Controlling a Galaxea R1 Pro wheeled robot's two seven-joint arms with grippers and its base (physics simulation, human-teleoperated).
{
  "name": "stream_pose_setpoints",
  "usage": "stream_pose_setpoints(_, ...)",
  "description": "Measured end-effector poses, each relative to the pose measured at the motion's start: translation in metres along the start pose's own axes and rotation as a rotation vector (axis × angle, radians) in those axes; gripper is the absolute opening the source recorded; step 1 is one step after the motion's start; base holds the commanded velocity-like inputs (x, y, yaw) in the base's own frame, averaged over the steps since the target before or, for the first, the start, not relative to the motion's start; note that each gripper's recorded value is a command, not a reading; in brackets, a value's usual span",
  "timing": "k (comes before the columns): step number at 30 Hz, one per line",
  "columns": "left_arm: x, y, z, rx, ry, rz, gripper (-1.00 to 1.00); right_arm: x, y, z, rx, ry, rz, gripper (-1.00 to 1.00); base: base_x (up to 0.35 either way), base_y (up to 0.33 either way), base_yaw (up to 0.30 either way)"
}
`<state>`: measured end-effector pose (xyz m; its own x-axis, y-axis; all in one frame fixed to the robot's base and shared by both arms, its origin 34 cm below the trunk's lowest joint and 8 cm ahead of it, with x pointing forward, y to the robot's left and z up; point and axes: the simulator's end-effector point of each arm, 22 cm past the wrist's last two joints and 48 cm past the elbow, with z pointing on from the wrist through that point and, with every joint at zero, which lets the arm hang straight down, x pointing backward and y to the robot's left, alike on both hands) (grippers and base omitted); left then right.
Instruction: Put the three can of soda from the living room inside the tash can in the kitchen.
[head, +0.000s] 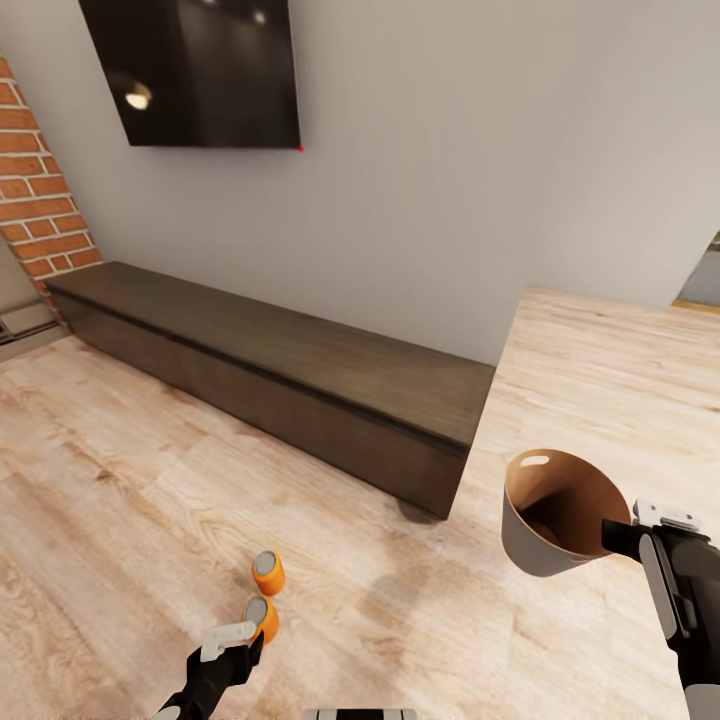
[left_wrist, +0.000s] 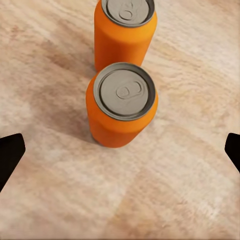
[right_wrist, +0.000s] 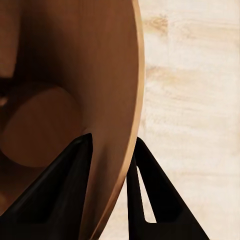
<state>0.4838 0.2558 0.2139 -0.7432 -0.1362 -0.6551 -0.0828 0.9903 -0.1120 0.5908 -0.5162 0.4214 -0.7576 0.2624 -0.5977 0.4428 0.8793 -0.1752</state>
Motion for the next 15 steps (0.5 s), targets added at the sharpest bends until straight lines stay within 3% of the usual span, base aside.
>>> stream_pose_setpoints(15, 0.012, 0.002, 0.002, -0.003, 0.024, -0.001, 1.00, 0.009, 0.001, 0.008, 0.006, 0.020, -0.009, -1.00, 0.022, 0.000, 0.000)
